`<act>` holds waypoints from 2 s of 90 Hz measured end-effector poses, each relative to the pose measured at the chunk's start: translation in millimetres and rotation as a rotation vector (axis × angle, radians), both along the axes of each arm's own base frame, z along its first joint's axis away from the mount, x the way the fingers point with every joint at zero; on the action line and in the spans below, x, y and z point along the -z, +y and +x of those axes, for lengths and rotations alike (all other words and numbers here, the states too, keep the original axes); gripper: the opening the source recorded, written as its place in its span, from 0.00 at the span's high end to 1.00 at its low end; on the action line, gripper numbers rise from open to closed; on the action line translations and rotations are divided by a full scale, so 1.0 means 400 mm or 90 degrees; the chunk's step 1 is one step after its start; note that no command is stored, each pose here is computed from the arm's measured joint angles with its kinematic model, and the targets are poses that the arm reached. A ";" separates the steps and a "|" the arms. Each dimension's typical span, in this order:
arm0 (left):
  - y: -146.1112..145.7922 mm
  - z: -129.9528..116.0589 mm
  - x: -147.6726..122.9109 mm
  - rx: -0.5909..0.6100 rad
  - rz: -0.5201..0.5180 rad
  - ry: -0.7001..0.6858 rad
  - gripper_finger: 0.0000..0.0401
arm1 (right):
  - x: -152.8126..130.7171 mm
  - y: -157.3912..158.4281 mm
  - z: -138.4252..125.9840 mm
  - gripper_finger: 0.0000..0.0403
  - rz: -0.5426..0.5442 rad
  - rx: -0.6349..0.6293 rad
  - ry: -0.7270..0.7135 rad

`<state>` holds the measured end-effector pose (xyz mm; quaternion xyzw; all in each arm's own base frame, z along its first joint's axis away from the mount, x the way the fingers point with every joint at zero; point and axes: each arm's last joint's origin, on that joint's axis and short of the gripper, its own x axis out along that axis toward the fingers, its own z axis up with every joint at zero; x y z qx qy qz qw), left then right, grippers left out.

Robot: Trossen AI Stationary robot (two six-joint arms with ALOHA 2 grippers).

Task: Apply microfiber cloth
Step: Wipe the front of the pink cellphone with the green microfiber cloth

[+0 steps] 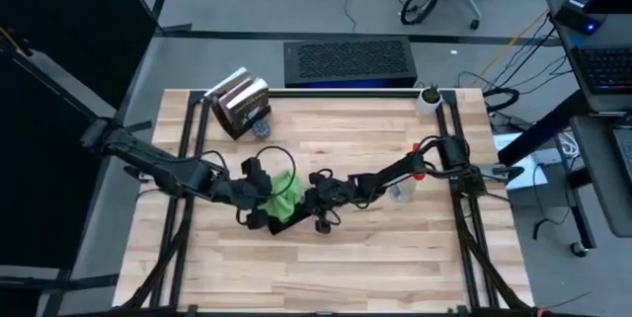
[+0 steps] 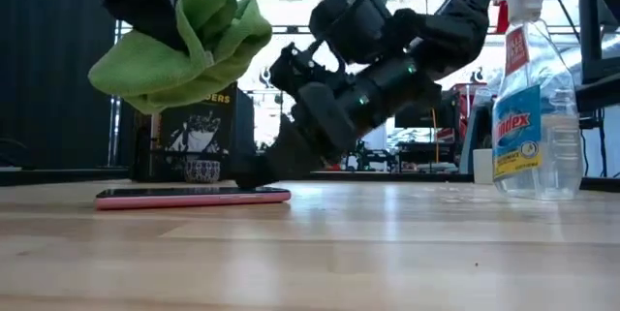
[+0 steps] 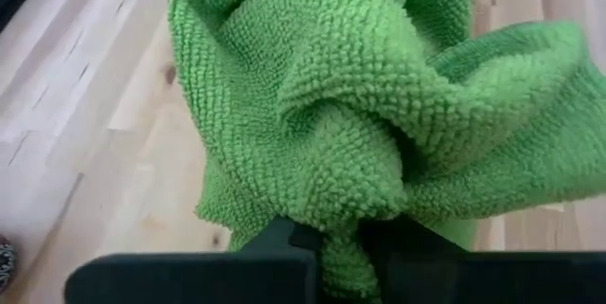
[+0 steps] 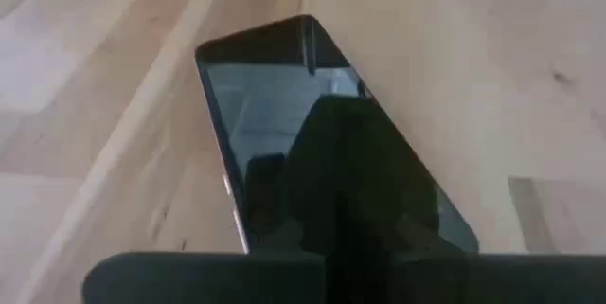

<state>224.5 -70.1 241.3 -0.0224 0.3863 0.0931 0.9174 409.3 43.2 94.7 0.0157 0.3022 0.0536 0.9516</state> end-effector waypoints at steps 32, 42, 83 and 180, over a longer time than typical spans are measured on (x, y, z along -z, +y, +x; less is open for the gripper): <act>-0.019 0.045 0.080 0.001 -0.012 0.044 0.97 | -0.001 -0.036 -0.026 1.00 -0.088 0.106 0.091; -0.024 0.054 0.098 0.002 -0.009 0.059 0.97 | -0.019 -0.034 -0.031 1.00 -0.092 0.097 0.084; -0.092 -0.082 0.081 -0.043 -0.134 0.223 0.97 | -0.060 -0.025 -0.053 1.00 -0.064 0.075 0.123; 0.019 0.032 0.268 -0.040 -0.027 0.109 0.97 | -0.160 -0.012 -0.114 1.00 -0.085 0.070 0.182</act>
